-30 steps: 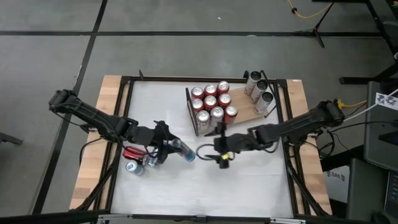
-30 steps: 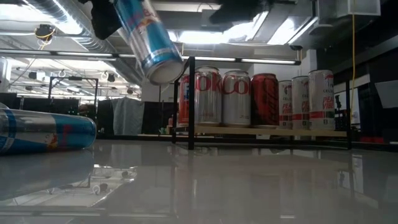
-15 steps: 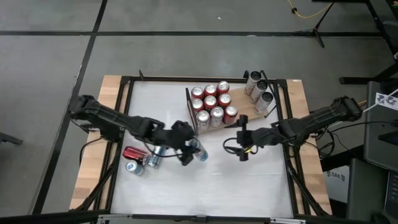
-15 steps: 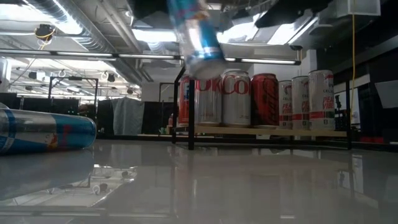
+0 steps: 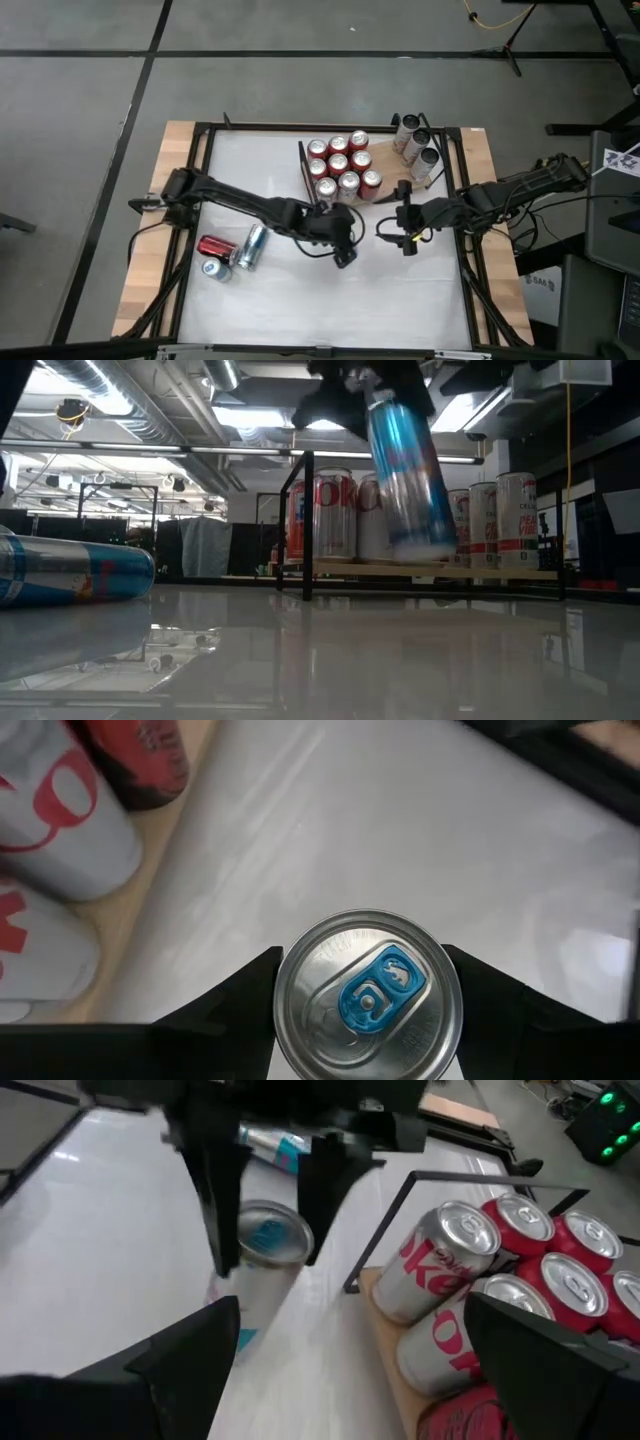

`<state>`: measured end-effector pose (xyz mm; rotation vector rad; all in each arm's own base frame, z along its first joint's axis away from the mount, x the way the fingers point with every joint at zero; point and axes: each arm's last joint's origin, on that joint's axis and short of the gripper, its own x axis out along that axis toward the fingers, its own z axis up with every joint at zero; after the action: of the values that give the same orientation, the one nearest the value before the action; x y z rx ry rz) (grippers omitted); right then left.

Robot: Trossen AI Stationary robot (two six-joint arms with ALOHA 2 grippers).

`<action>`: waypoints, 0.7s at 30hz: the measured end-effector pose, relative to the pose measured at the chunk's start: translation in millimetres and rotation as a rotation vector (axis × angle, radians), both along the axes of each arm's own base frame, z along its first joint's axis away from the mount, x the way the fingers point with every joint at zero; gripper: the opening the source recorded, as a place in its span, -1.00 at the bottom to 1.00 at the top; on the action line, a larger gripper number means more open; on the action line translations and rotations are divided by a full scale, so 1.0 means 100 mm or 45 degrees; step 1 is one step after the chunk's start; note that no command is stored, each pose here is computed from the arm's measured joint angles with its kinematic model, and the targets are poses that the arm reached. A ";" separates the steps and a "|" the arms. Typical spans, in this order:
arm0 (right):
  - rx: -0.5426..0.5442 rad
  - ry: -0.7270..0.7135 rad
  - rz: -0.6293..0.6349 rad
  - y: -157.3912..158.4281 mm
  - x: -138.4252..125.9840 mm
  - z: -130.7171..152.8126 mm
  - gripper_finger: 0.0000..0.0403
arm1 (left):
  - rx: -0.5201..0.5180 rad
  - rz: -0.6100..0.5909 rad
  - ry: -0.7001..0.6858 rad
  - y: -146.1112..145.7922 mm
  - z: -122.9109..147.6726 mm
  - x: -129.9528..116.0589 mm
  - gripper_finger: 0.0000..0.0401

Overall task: Place canned beverage on shelf
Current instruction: Put the right blue soda can on the shelf

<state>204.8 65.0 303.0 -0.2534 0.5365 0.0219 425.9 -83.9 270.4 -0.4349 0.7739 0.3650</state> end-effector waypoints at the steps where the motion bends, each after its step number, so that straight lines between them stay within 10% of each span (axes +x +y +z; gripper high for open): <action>1: -0.004 0.012 0.000 0.00 0.00 -0.01 0.87 | 0.002 0.009 0.016 0.02 -0.05 0.02 0.07; 21: 0.038 0.057 0.084 0.02 -0.01 -0.03 0.87 | 0.141 0.092 0.281 0.06 -0.26 -0.09 0.16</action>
<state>203.3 66.8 300.0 -0.2419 0.5715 0.0993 416.6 -77.6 243.9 -0.3218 0.9492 0.5268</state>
